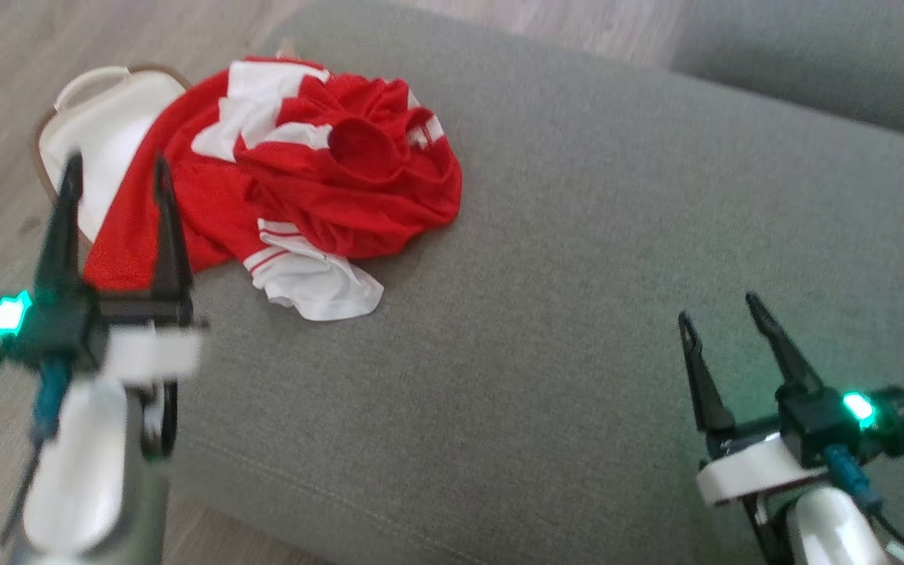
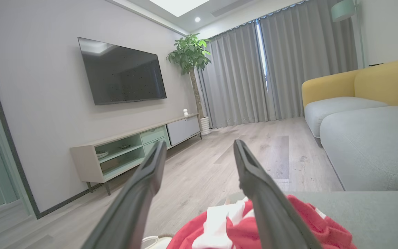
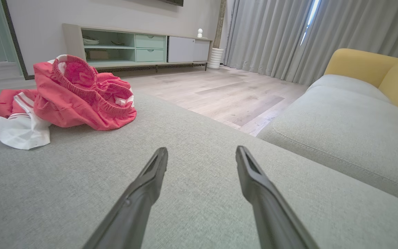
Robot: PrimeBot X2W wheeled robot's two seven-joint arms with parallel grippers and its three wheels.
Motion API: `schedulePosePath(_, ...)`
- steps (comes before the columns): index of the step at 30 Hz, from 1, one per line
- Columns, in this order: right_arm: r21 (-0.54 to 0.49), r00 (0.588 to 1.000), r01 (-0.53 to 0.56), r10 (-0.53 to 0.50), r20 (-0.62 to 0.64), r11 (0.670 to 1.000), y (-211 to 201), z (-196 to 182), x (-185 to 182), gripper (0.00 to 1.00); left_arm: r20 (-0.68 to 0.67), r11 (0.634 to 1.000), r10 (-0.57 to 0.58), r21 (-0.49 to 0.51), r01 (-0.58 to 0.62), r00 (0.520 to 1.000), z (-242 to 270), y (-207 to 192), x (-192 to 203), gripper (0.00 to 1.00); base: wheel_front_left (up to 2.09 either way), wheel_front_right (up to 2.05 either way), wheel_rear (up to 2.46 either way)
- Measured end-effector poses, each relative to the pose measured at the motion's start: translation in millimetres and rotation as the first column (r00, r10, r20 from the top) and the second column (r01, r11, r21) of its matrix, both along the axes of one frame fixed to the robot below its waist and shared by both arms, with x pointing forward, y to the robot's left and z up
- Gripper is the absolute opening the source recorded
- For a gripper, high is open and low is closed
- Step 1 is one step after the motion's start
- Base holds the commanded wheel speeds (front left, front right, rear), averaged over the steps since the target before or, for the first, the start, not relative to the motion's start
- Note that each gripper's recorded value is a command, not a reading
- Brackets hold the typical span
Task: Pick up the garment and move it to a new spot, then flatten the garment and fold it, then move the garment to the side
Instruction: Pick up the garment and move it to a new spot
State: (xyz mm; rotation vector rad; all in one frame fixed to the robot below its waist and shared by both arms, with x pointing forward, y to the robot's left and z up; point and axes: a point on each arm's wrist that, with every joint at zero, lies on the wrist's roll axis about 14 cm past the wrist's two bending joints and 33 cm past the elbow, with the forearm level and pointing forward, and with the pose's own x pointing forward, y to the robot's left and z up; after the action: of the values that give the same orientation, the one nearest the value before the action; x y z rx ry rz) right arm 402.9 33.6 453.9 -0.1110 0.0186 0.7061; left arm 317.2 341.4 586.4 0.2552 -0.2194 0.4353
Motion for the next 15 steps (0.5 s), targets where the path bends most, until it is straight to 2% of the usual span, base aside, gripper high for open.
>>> schedulePosePath(4,-0.003,1.000,0.013,-0.013,0.016,1.000,-3,-6,20,1.00,-0.022,0.998,-0.058,-0.020,0.057,0.998,3,7,50,1.00,0.00,0.00,0.00)
schedulePosePath(10,-0.032,1.000,0.019,-0.020,-0.014,0.999,-15,-31,35,1.00,-0.123,0.986,-0.109,-0.137,0.092,0.986,-9,18,124,1.00,0.00,0.00,0.00)
schedulePosePath(15,-0.033,0.999,0.039,-0.039,-0.006,0.999,-23,-36,45,1.00,-0.284,0.969,-0.135,-0.236,0.068,0.949,-46,25,157,1.00,0.00,0.00,0.00)
